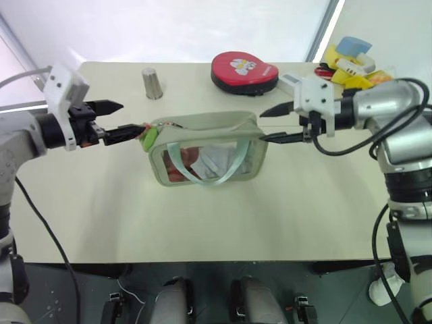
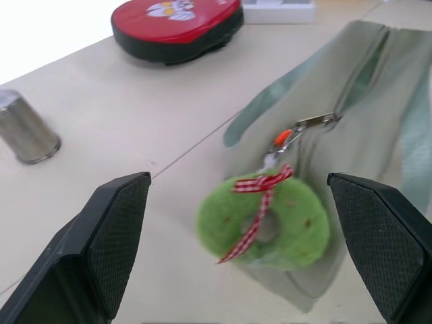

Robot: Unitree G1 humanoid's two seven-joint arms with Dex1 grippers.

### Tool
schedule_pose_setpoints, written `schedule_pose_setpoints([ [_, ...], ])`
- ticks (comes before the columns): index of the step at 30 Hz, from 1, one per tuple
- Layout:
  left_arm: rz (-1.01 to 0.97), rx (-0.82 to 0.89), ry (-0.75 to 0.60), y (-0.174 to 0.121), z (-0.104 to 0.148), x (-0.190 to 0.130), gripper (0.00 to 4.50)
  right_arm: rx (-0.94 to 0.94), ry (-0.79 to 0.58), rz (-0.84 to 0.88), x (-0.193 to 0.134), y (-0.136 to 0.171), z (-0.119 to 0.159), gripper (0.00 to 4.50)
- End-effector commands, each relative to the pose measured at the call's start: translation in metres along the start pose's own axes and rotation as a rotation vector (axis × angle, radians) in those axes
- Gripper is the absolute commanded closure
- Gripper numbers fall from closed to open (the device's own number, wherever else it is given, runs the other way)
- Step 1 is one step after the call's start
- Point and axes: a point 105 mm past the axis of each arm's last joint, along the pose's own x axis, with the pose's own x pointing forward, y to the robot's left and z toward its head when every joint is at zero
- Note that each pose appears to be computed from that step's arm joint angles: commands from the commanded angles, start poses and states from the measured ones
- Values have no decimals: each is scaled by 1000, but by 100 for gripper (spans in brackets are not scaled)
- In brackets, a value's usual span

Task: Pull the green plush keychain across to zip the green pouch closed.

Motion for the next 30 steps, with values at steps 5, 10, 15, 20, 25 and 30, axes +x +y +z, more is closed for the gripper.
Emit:
schedule_pose_setpoints([
  [5, 23, 11, 29, 10, -12, -8, 0, 29, -89, -26, 12, -1, 9, 438],
  [10, 6, -4, 67, 7, -35, -1, 0, 53, -115, -1, 12, 6, 17, 445],
  [15, 41, 5, 50, 16, -46, 16, 0, 66, -104, 7, 13, 12, 16, 445],
  [20, 11, 5, 12, 18, -43, 31, 0, 73, -104, 6, 14, 17, 17, 445],
  [25, -33, 1, -7, 13, -39, 35, 86, 79, -100, -4, 14, 17, 18, 450],
  [30, -32, 16, -7, 14, -35, 35, 343, 87, -97, -18, 13, 16, 17, 450],
])
